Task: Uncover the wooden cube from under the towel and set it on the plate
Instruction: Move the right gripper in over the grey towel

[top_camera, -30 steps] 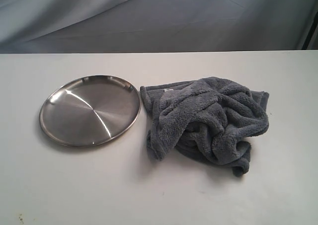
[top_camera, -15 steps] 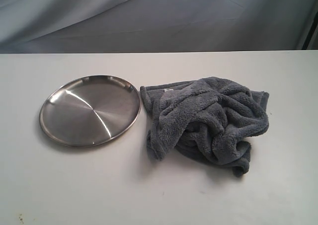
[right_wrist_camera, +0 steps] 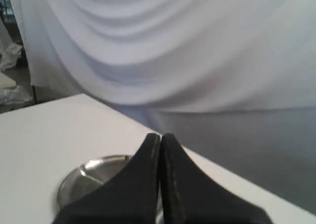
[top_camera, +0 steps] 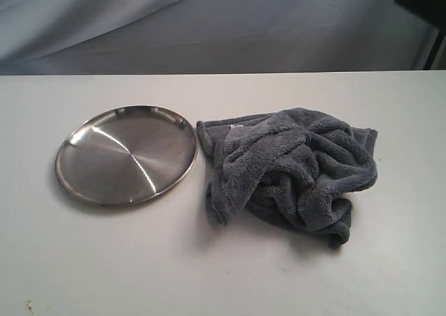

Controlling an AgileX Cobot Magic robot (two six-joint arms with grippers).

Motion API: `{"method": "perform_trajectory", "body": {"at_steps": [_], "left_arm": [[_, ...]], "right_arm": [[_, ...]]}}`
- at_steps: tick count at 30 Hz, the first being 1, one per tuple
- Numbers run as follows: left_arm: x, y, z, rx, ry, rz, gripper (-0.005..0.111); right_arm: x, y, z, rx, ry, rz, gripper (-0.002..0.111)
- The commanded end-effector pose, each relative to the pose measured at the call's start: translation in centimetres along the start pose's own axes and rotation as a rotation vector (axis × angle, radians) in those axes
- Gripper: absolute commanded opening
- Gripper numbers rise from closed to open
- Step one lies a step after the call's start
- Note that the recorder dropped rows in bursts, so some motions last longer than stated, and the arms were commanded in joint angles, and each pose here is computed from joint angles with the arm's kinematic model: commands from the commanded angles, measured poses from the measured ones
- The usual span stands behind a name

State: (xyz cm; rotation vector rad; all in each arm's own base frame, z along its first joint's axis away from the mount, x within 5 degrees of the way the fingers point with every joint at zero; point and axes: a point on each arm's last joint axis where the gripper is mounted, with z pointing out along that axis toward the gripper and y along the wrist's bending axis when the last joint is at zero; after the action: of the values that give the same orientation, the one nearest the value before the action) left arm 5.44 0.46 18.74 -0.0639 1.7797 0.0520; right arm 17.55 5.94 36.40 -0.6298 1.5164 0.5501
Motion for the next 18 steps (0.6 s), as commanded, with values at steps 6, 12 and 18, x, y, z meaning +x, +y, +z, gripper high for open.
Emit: {"method": "perform_trajectory", "body": {"at_steps": [6,12,18], "left_arm": [[0.0,0.0,0.0,0.004,-0.011,0.003,0.0],[0.0,0.0,0.0,0.004,-0.011,0.003,0.0],[0.0,0.0,0.0,0.004,-0.011,0.003,0.0]], "right_arm": [[5.1,-3.9,4.4,-0.022,0.202,0.123,0.0],[5.3,-4.4,7.9,-0.099,0.337,0.303,0.0],[5.4,-3.8,12.1,-0.163,0.359,0.276,0.0]]}}
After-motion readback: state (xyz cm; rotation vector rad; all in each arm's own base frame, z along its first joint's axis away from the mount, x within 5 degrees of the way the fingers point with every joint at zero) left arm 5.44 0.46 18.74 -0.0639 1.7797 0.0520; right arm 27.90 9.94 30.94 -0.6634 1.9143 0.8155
